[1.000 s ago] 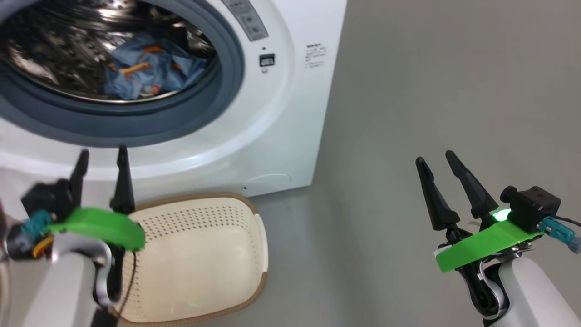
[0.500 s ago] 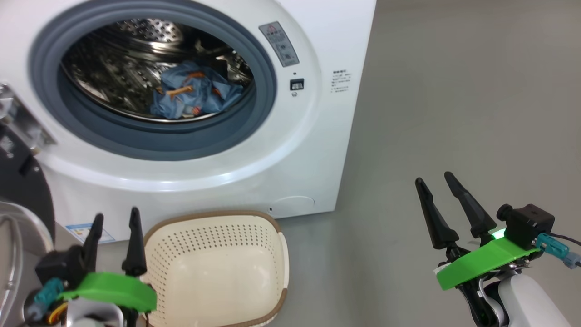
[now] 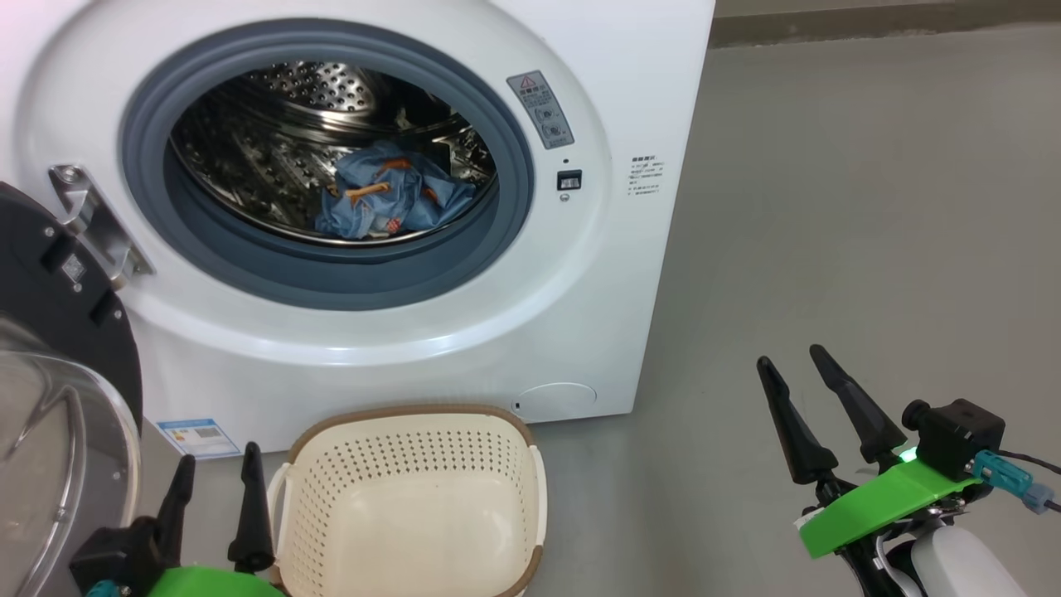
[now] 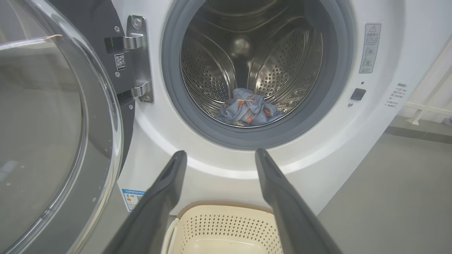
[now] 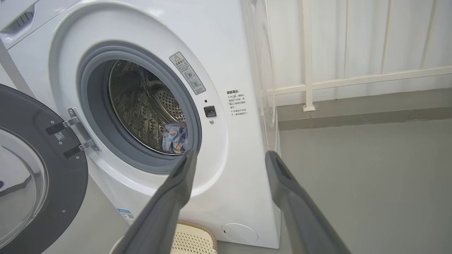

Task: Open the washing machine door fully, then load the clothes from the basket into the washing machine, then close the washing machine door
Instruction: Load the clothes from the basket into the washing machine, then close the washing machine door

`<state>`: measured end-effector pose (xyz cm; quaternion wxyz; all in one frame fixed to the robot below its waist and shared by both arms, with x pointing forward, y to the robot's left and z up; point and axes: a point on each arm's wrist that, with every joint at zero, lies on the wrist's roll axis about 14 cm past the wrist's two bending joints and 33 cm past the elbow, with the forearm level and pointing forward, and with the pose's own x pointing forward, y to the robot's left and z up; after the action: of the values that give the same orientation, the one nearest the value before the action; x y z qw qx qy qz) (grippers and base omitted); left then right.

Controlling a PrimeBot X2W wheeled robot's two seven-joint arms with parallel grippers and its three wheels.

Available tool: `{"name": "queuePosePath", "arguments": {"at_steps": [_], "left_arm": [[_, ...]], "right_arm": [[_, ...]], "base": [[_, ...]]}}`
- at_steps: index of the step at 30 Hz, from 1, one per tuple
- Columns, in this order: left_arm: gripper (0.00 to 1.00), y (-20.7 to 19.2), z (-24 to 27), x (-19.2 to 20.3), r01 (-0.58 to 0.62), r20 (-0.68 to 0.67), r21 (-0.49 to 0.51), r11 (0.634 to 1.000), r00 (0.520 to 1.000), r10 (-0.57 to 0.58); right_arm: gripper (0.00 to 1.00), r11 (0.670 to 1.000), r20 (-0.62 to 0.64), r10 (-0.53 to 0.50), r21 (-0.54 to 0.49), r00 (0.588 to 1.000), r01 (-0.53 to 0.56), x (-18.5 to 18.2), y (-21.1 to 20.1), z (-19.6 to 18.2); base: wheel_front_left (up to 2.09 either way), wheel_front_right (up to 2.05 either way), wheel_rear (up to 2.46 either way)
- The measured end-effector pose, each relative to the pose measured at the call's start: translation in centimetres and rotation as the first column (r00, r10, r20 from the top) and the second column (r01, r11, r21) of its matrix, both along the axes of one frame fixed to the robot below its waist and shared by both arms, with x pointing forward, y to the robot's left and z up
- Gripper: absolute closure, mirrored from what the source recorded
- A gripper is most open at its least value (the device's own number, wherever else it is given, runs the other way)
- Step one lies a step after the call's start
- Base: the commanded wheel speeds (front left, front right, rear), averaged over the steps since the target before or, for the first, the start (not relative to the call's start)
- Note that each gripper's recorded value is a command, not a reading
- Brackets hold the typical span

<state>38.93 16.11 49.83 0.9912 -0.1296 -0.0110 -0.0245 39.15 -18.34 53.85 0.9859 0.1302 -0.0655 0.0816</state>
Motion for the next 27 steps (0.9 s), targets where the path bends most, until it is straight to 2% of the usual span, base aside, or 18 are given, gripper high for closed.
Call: {"name": "queuePosePath", "arguments": {"at_steps": [27], "left_arm": [[0.0,0.45,1.02,-0.61,-0.001,0.033,-0.004,1.0,0.999,0.001]], "right_arm": [[0.0,0.999,-0.008,0.033,-0.017,0.999,-0.033,-0.38,0.83,-0.24]], "base": [[0.0,0.0,0.0]]}}
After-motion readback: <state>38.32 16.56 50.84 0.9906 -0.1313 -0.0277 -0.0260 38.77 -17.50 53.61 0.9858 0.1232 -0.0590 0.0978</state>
